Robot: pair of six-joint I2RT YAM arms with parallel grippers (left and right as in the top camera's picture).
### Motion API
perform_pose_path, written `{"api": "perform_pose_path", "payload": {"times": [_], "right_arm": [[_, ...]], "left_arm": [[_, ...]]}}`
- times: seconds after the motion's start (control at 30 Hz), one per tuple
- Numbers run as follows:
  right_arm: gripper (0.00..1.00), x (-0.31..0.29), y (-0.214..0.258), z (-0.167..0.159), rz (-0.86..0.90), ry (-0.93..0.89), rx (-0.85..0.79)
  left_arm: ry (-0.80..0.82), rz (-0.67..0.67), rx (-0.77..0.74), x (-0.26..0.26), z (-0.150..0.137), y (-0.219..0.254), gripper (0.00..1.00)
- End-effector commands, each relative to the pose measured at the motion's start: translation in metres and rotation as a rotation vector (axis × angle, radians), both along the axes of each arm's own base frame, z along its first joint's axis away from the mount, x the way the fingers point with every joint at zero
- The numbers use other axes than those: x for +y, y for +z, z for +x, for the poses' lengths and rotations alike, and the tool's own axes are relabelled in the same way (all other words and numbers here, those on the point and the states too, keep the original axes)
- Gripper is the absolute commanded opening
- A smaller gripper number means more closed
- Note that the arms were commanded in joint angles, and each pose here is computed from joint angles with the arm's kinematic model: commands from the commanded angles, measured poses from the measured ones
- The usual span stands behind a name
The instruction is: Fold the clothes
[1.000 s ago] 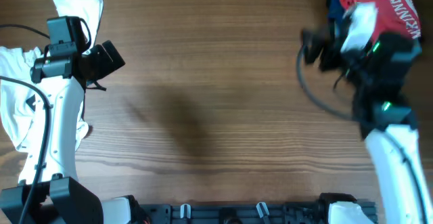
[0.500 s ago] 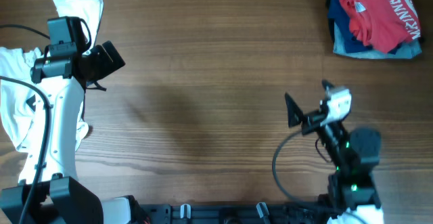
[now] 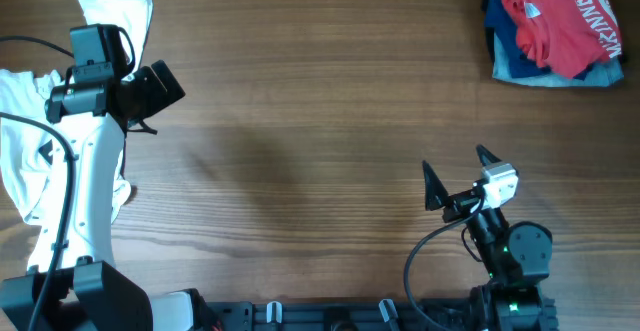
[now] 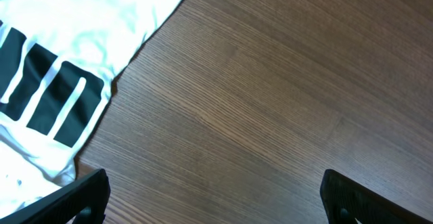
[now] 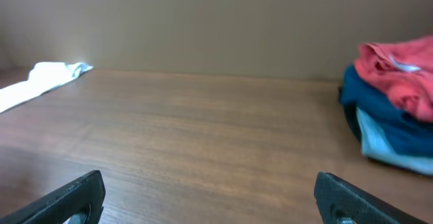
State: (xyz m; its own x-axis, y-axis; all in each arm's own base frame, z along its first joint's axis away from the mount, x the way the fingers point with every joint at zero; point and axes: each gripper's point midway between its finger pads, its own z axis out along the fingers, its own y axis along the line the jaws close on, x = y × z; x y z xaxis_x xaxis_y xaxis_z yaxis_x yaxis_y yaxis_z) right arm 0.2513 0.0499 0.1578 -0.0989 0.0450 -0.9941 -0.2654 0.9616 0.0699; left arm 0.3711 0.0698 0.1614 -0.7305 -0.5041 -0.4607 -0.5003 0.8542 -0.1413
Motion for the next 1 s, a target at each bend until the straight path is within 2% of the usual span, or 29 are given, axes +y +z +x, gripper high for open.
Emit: {"api": "perform_pose_path", "payload": {"times": [0.0,0.23,0.97], "right_arm": [[1.0,-0.014,0.0,-0.001,0.048,-0.09,0.003],[1.0,-0.019,0.02,-0.007,0.007,-0.114,-0.096],[1.0,-0.019,0.018,-0.007,0.004,-0.113,-0.09]], "left_arm": [[0.001,-0.009,0.001,0.0,-0.001,-0.002,1.0],[0.001,-0.009,0.001,0.0,-0.001,-0.002,1.0],[0.001,-0.009,0.001,0.0,-0.001,-0.002,1.0]]}}
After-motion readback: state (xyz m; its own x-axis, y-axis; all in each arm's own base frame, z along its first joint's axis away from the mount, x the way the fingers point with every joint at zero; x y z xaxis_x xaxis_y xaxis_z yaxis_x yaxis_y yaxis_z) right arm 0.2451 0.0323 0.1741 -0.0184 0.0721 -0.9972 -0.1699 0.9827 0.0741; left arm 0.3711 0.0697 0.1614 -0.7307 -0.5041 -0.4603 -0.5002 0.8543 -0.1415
